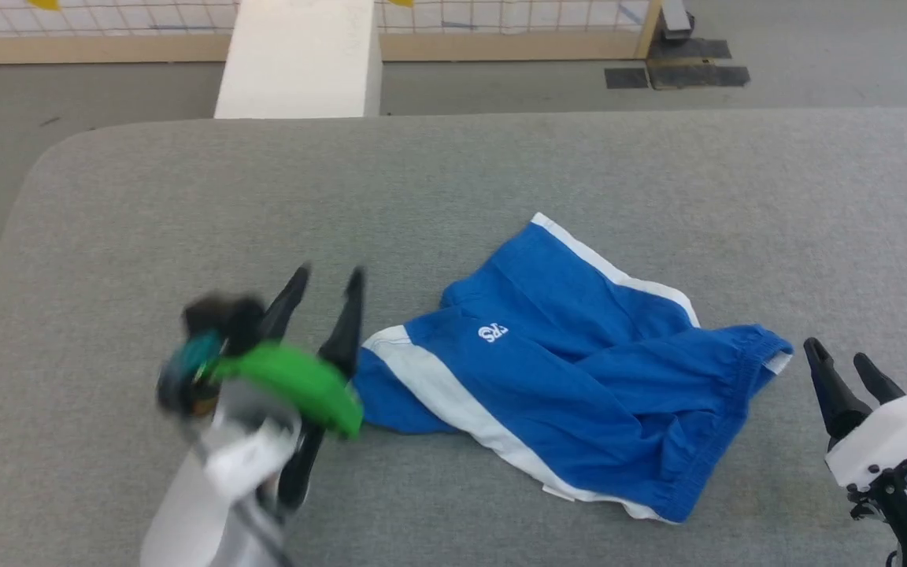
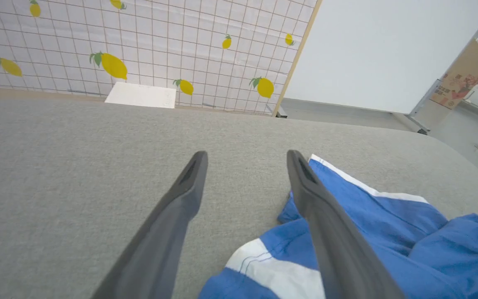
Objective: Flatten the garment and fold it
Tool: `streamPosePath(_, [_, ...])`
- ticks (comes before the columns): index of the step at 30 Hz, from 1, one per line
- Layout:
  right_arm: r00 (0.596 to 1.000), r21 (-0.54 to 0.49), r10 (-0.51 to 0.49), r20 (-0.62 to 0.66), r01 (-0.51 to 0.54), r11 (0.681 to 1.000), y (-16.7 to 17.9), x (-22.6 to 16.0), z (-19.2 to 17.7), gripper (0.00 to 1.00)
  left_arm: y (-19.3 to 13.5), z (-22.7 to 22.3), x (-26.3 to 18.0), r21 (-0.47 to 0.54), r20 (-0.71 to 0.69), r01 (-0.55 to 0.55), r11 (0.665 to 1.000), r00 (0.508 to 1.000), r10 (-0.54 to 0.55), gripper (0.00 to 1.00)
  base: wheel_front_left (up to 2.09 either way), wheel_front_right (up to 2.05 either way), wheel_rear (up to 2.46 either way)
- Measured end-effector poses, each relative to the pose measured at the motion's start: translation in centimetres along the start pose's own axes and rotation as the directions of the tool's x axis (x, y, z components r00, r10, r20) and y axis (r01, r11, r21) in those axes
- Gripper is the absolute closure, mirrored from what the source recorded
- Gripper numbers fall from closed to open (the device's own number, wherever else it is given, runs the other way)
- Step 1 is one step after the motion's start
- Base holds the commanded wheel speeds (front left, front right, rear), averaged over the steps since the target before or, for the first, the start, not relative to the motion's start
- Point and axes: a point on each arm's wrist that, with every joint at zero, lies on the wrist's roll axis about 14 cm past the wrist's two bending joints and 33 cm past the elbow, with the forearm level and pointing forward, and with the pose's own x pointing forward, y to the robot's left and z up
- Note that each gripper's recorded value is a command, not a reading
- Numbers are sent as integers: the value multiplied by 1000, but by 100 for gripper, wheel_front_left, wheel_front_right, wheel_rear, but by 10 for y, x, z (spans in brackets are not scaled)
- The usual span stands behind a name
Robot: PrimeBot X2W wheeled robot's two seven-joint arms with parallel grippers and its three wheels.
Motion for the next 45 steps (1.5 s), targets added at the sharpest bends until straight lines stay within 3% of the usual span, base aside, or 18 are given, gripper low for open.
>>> streamPosePath(5, [1000, -4, -7, 3, 7, 1000, -2, 2, 2, 0, -42, -11, 48, 44, -200, 144, 989, 971, -133, 0, 0, 0, 0])
streamPosePath(8, [1000, -1, -22, -4, 22, 1000, -7, 3, 0, 0, -63, -32, 66, 69, -369, 217, 974, 912, -178, 0, 0, 0, 0])
streamPosePath(11, [999, 3, -48, -18, 48, 999, -16, 4, -6, 0, -77, -61, 74, 90, -547, 279, 956, 816, -187, 0, 0, 0, 0])
streamPosePath(16, [996, 9, -88, -32, 88, 996, -29, 4, -14, 0, -66, -106, 73, 192, -766, 325, 926, 640, -66, 0, 0, 0, 0])
streamPosePath(19, [993, 11, -108, -41, 108, 994, -36, 3, -19, 0, -47, -124, 70, 268, -821, 319, 909, 569, 42, 0, 0, 0, 0])
streamPosePath(24, [991, 15, -120, -54, 121, 992, -40, 3, -23, 0, -35, -138, 64, 303, -866, 315, 900, 486, 121, 0, 0, 0, 0])
streamPosePath(25, [992, 14, -118, -55, 119, 993, -39, 4, -24, 0, -35, -138, 64, 305, -868, 317, 898, 480, 125, 55, 0, 0, 0])
streamPosePath(26, [992, 13, -113, -54, 114, 993, -37, 5, -24, 0, -35, -138, 63, 298, -871, 315, 901, 477, 122, 86, 0, 0, 0])
streamPosePath(27, [993, 12, -106, -55, 107, 994, -35, 6, -24, 0, -36, -138, 61, 290, -874, 314, 904, 472, 116, 100, 0, 0, 0])
streamPosePath(28, [993, 10, -100, -55, 101, 995, -33, 7, -24, 0, -37, -138, 59, 280, -879, 315, 907, 464, 110, 100, 0, 0, 0])
streamPosePath(31, [995, 4, -81, -53, 81, 997, -26, 11, -23, 0, -41, -137, 57, 237, -879, 299, 924, 471, 73, 100, 0, 0, 0])
streamPosePath(34, [997, -4, -59, -52, 59, 998, -18, 15, -23, 0, -44, -128, 61, 179, -851, 251, 951, 525, 22, 100, 0, 0, 0])
streamPosePath(39, [998, -15, -26, -52, 25, 1000, -6, 20, -22, 0, -37, -93, 76, 48, -745, 104, 993, 666, -34, 100, 0, 0, 0])
streamPosePath(41, [999, -20, -9, -51, 8, 1000, 0, 22, -21, 0, -28, -75, 81, -8, -684, 39, 999, 729, -34, 100, 0, 0, 0])
streamPosePath(45, [998, -33, 21, -53, -23, 999, 12, 26, -20, 0, 7, -54, 72, -81, -602, -93, 992, 798, 26, 100, 0, 0, 0])
